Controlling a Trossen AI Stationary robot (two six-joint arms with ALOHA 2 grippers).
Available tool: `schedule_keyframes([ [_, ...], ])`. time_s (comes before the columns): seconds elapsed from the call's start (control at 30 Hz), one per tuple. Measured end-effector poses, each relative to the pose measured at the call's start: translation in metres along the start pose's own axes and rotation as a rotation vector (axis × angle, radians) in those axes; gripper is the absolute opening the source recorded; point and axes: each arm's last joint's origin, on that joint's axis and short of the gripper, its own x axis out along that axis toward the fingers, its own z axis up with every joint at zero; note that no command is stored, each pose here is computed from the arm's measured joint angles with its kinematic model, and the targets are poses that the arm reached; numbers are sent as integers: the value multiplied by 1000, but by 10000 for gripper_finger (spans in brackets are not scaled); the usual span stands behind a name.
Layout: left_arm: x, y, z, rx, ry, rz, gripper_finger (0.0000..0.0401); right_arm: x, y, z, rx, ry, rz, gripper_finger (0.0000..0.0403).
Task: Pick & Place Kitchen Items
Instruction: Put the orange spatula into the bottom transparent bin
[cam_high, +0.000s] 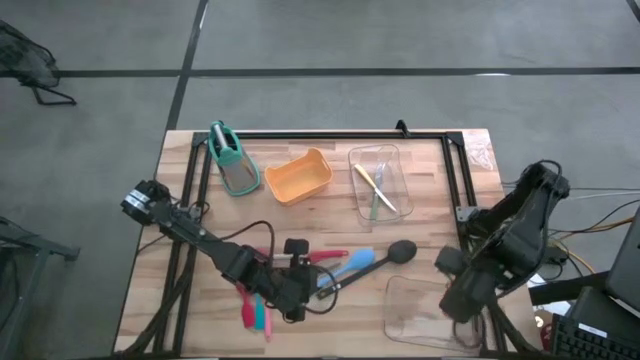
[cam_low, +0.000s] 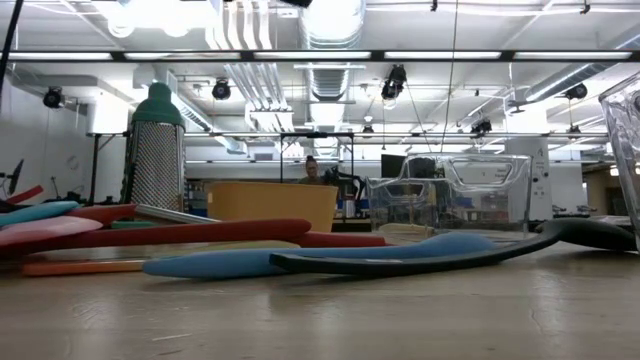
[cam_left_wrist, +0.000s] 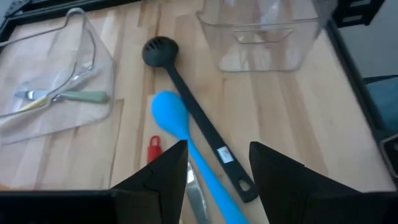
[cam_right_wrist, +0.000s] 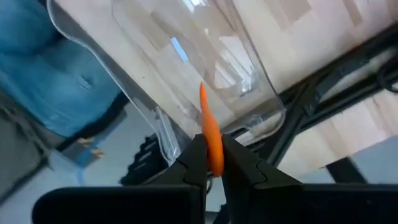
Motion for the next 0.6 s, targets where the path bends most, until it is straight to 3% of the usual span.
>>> schedule_keyframes([
  [0.3, -8, -14, -4, 27, -5, -29, 179, 41, 35, 21, -98, 139, -135, 23],
  [0.6, -16, -27, -9, 62, 5, -58, 179, 65, 50, 46, -138, 237, -182, 23],
])
